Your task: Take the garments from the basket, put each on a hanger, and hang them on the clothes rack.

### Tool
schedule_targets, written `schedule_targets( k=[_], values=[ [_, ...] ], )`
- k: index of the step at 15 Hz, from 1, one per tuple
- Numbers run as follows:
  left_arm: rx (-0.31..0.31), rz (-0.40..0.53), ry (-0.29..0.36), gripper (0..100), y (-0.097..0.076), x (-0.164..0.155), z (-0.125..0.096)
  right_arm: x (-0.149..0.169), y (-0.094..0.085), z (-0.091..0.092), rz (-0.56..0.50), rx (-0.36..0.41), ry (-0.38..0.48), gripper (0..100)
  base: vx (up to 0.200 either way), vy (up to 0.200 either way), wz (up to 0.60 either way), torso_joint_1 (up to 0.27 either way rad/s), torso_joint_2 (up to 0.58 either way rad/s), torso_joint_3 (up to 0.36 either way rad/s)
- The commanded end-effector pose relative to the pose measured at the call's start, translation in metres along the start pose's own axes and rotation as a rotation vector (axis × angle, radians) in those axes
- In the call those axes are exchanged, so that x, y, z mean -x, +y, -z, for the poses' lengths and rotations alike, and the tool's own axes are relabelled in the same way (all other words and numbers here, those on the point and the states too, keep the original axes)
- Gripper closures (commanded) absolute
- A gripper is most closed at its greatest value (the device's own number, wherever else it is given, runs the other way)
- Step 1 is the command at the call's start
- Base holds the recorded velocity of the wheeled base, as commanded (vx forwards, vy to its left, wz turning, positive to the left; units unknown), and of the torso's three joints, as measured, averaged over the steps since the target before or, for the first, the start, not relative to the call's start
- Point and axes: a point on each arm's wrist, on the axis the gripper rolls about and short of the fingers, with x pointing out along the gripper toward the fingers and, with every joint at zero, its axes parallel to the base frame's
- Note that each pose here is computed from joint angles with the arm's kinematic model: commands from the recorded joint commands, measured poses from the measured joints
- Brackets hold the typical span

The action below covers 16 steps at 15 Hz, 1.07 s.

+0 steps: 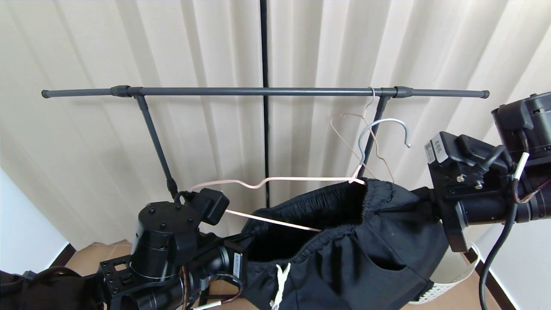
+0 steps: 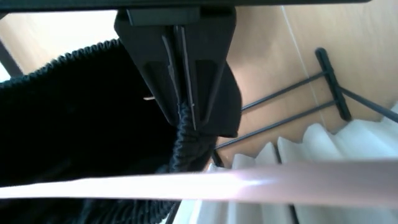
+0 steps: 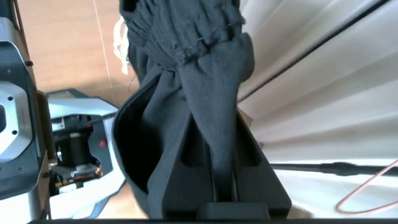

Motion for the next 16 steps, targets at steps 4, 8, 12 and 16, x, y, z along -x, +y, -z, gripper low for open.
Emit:
schedule_targets(
  k=[4,8,12,16],
  values=[
    [-0.048,0.001,0.004,100,0.0,-0.001,0.001,0.008,0.0,0.014,0.035,-0.06,0.012,100,0.0,0.0,0.0,0.0,0.0,0.0],
    [-0.172,0.075,0.026,100,-0.01,0.001,0.007,0.005,0.004,0.011,0.018,-0.057,0.006,100,0.0,0.0,0.0,0.0,0.0,0.0],
    [-0.305,0.112,0.056,100,-0.019,-0.006,0.016,0.003,0.005,0.011,0.004,-0.06,0.01,100,0.0,0.0,0.0,0.0,0.0,0.0],
    [-0.346,0.133,-0.019,100,-0.02,-0.003,0.022,0.0,0.007,0.012,-0.009,-0.061,0.015,100,0.0,0.0,0.0,0.0,0.0,0.0]
  ],
)
